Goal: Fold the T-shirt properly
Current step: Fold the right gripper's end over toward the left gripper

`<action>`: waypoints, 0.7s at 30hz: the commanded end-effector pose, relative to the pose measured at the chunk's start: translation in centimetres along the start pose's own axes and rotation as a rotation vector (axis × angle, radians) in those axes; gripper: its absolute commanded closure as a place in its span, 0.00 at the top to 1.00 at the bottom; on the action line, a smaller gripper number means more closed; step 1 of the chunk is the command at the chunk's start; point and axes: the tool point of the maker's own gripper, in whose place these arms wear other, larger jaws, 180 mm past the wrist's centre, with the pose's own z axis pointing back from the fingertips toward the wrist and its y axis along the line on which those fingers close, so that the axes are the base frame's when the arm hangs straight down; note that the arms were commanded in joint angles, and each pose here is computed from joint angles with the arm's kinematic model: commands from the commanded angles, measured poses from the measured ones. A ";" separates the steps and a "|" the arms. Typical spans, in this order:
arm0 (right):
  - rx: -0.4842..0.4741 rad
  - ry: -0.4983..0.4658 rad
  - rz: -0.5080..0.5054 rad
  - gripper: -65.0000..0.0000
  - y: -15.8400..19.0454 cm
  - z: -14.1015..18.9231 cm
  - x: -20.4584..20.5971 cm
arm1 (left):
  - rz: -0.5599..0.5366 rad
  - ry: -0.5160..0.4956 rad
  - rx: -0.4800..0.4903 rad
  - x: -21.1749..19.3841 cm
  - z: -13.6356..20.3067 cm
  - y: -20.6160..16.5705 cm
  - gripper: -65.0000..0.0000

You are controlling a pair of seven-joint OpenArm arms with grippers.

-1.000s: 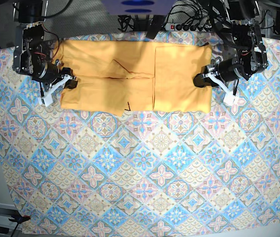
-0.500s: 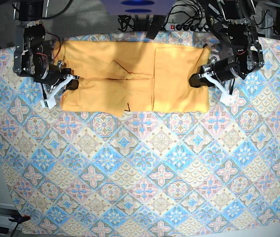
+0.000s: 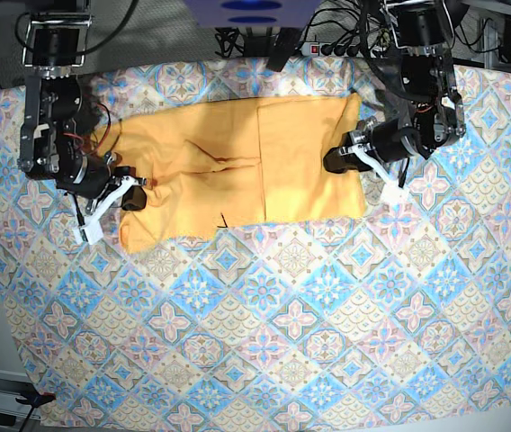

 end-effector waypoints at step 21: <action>0.183 -0.035 0.311 0.00 10.4 0.6 3.4 | -0.049 -0.010 -0.031 1.5 -2.3 -2.6 0.00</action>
